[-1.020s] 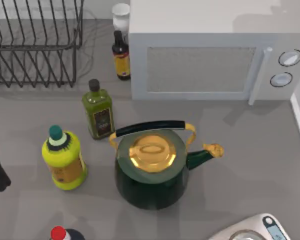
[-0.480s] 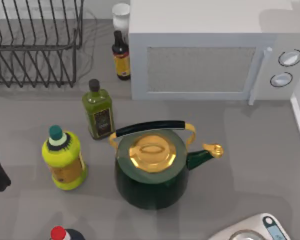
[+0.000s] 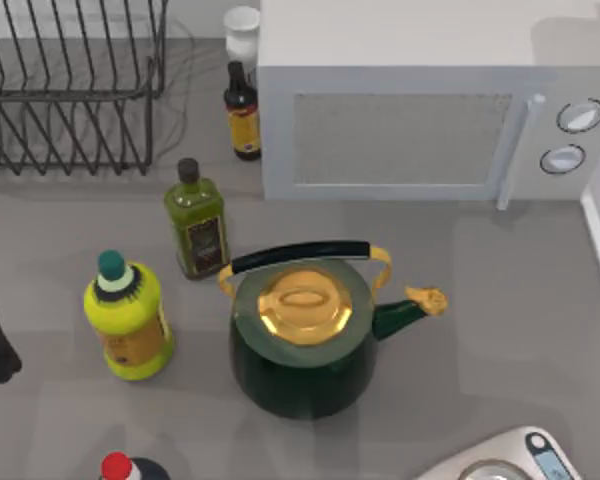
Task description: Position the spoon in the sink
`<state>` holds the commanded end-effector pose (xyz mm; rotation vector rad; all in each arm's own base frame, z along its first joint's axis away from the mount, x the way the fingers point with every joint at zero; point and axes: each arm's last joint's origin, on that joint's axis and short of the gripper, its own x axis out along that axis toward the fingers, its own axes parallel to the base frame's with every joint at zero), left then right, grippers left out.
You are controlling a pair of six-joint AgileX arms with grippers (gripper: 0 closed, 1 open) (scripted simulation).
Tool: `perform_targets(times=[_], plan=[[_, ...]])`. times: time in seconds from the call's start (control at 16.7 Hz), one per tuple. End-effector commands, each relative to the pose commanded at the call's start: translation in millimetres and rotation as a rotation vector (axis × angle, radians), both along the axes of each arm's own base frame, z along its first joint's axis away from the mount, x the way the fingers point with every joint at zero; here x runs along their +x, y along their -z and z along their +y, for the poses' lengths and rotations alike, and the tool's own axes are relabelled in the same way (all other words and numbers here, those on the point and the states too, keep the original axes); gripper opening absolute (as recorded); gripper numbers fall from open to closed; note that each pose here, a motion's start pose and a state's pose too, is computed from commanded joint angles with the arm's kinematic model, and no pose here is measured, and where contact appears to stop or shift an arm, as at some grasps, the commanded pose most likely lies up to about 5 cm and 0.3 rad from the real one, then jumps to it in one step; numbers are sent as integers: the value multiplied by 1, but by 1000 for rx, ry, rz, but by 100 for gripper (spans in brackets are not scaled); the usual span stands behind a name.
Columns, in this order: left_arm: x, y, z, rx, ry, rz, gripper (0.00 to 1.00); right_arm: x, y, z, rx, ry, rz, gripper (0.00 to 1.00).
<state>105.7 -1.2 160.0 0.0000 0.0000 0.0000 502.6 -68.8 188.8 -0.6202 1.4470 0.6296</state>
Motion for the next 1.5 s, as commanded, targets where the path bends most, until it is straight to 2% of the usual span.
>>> perform_targets(times=[0.3, 0.66, 1.44, 1.5], plan=[[0, 0, 0, 0, 0, 0, 100, -2, 31, -1, 4, 3, 27, 0], [0, 0, 0, 0, 0, 0, 100, -3, 34, -2, 2, 3, 13, 0], [0, 0, 0, 0, 0, 0, 100, -3, 34, -2, 2, 3, 13, 98], [0, 0, 0, 0, 0, 0, 100, -3, 34, -2, 2, 3, 13, 100]])
